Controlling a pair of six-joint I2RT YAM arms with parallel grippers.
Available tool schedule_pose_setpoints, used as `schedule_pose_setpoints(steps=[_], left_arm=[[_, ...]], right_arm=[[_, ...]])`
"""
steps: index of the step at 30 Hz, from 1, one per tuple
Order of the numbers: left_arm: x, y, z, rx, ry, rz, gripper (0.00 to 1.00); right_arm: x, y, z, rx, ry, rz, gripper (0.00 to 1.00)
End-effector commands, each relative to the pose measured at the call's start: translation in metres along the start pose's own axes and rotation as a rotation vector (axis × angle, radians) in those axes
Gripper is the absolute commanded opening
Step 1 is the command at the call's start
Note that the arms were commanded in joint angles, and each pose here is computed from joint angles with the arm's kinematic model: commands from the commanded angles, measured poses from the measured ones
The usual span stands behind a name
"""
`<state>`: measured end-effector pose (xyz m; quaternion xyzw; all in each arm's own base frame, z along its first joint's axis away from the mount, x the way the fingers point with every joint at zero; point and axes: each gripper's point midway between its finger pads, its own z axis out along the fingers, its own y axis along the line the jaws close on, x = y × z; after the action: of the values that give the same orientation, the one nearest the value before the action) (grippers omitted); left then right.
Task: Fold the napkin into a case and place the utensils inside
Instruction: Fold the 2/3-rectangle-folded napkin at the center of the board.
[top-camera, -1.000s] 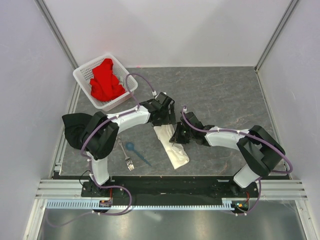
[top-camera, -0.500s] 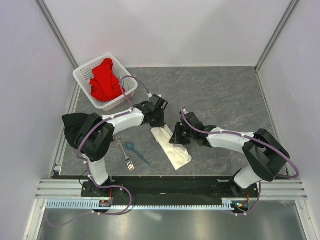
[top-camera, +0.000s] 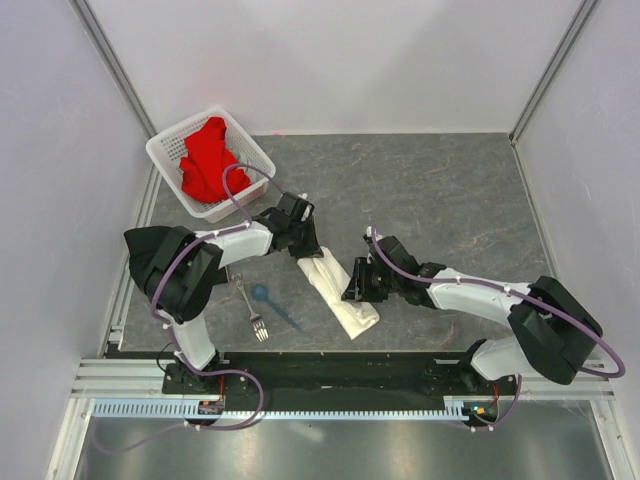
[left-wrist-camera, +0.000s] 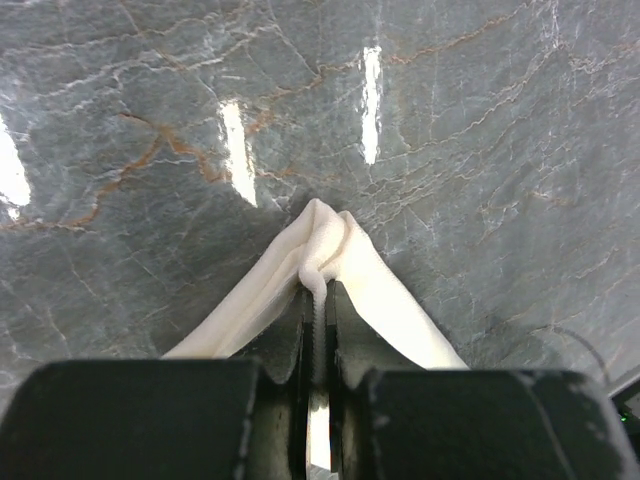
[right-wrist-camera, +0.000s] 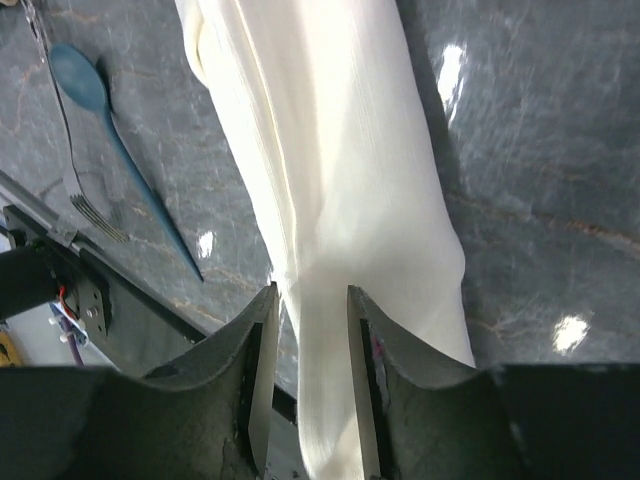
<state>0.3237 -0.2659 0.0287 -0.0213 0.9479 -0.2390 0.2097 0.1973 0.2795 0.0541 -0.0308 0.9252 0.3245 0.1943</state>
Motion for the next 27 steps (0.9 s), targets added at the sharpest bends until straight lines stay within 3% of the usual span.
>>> schedule_pose_setpoints(steps=[1,13,21,27], left_arm=[[-0.013,-0.009,-0.009,0.089,-0.046,-0.013,0.02],[-0.014,-0.007,-0.009,0.128,-0.040,0.001,0.02],[-0.013,-0.019,-0.018,0.202,-0.043,0.025,0.02],[-0.014,-0.020,-0.019,0.209,-0.038,0.025,0.02]], right_arm=[[0.012,0.011,-0.006,-0.055,-0.006,0.021,0.39],[0.055,-0.031,0.003,0.029,0.041,0.021,0.24],[-0.001,0.021,-0.017,-0.027,-0.064,-0.137,0.28],[-0.024,0.041,-0.005,-0.034,-0.056,-0.166,0.32]])
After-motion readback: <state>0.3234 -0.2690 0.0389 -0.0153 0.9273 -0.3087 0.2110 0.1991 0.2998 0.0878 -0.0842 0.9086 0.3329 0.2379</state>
